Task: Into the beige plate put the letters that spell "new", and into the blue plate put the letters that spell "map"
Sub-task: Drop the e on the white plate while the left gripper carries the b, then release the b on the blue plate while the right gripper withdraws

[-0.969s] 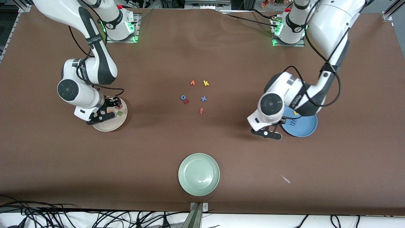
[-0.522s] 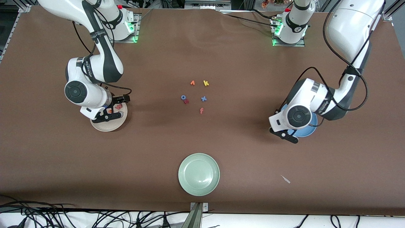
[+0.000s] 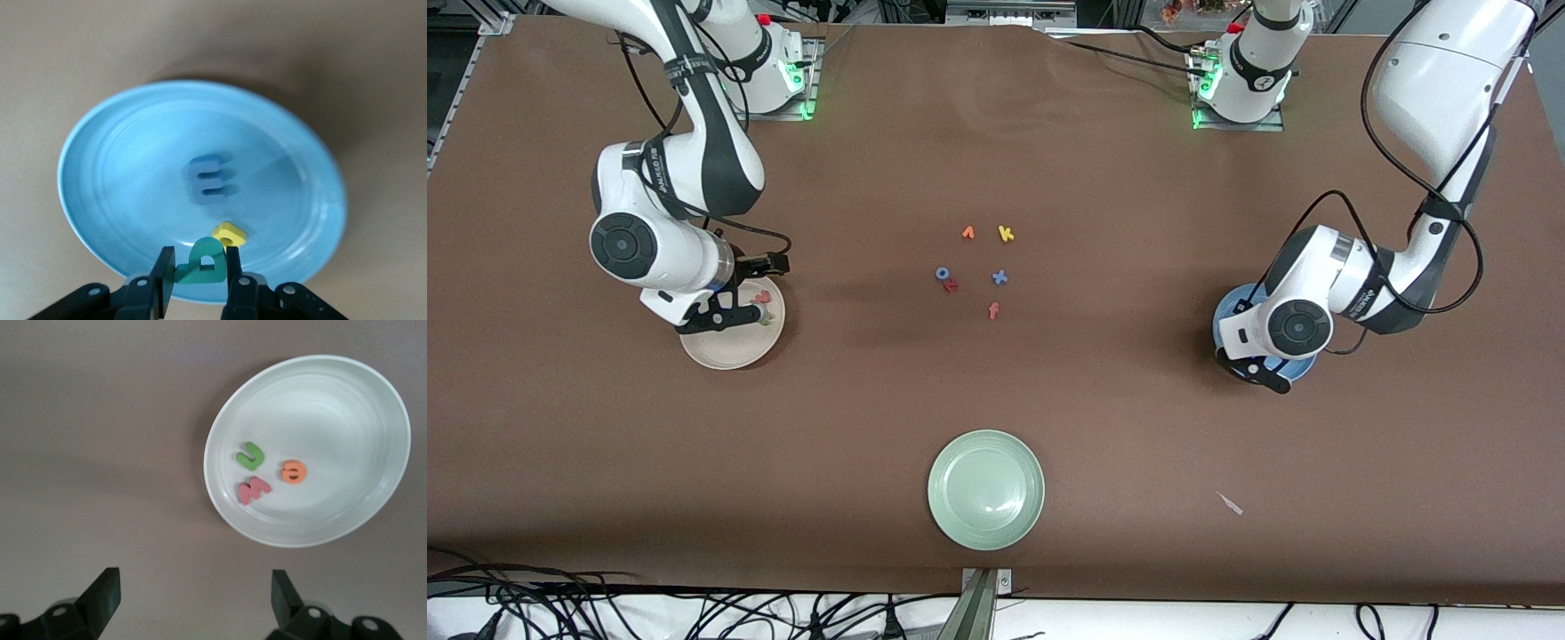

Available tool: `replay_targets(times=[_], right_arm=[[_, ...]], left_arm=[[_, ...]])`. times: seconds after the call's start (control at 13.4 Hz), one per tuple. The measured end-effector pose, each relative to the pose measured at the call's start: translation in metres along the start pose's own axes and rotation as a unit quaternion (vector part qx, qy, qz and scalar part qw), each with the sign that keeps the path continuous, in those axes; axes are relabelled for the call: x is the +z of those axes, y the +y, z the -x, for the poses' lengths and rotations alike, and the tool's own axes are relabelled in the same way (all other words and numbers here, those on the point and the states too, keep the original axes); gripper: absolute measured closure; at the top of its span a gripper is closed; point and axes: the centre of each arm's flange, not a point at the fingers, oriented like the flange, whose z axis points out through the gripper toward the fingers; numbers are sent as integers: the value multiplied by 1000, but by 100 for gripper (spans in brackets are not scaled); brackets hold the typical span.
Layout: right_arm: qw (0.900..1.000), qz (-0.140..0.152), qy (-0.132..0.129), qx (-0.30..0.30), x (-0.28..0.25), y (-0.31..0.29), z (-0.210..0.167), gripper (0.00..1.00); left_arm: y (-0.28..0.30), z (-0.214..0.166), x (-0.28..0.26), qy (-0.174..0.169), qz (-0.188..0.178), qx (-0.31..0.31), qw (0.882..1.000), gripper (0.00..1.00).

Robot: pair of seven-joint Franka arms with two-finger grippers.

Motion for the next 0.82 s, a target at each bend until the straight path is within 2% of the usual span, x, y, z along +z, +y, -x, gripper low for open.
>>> replay_targets(times=[0.37,0.67,0.82], right_arm=[[999,-3,-26,24,-50,-6,13,0],[999,-5,-14,33,-88,-9,16,0],[999,-7,-3,43,-101,-12,18,0]], left_arm=[[-2,4,17,29,10,0,1000,65],[23,-4,5,45,68,-12,997,65],[26,-5,2,48,77,-15,996,63]])
